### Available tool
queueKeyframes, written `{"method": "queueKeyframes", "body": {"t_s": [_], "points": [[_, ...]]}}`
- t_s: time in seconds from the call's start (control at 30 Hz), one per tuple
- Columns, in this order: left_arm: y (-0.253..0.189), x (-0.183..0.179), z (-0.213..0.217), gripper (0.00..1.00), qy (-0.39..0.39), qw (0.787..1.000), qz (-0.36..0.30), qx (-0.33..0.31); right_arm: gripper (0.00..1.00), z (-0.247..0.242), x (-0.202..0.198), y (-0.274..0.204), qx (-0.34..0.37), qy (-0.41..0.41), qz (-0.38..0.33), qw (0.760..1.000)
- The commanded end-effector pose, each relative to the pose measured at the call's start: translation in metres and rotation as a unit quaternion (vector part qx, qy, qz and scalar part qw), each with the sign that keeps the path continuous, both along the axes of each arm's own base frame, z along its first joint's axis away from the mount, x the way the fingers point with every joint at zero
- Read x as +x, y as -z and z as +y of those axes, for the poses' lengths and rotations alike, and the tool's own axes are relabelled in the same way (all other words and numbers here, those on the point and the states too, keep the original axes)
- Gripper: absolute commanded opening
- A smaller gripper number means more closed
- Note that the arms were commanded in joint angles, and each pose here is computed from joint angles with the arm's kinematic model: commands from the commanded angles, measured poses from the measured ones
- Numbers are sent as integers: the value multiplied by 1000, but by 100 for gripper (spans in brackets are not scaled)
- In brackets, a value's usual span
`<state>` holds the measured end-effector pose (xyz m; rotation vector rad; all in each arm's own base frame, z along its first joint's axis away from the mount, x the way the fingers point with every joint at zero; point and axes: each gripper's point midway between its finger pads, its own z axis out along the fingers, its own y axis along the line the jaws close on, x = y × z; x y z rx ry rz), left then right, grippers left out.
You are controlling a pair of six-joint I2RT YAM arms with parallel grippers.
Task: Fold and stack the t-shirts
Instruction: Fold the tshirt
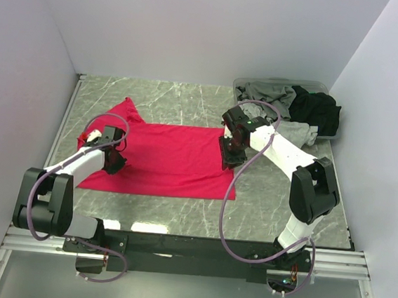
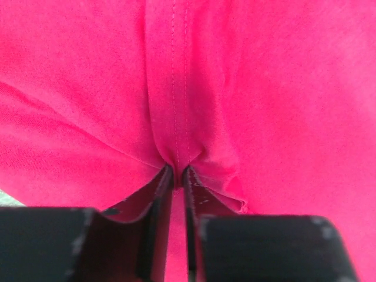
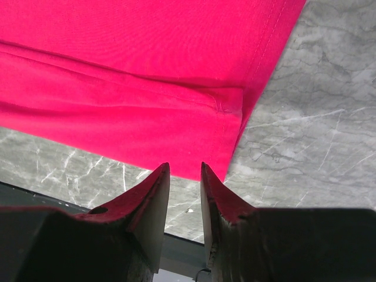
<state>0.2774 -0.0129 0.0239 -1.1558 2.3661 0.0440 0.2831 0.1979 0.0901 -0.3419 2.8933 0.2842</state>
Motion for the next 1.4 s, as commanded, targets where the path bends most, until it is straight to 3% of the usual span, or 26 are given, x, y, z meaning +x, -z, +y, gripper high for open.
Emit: {"method": "queueKeyframes", "body": {"t_s": [0.0, 0.17, 0.9, 1.37], "points": [[-14, 19, 1, 16, 13, 999, -24, 18, 35, 1, 6, -5, 3, 3, -15, 1000], [-19, 31, -1, 0, 37, 998, -23, 34, 35, 1, 6, -4, 1, 1, -12, 1000], [-9, 73, -37, 0, 153, 982, 36, 103, 35, 0, 2, 10, -9, -2, 13, 1000], [-15, 78, -41, 0, 165, 975, 52, 139, 34, -2, 1, 16, -19, -5, 23, 1000]]}}
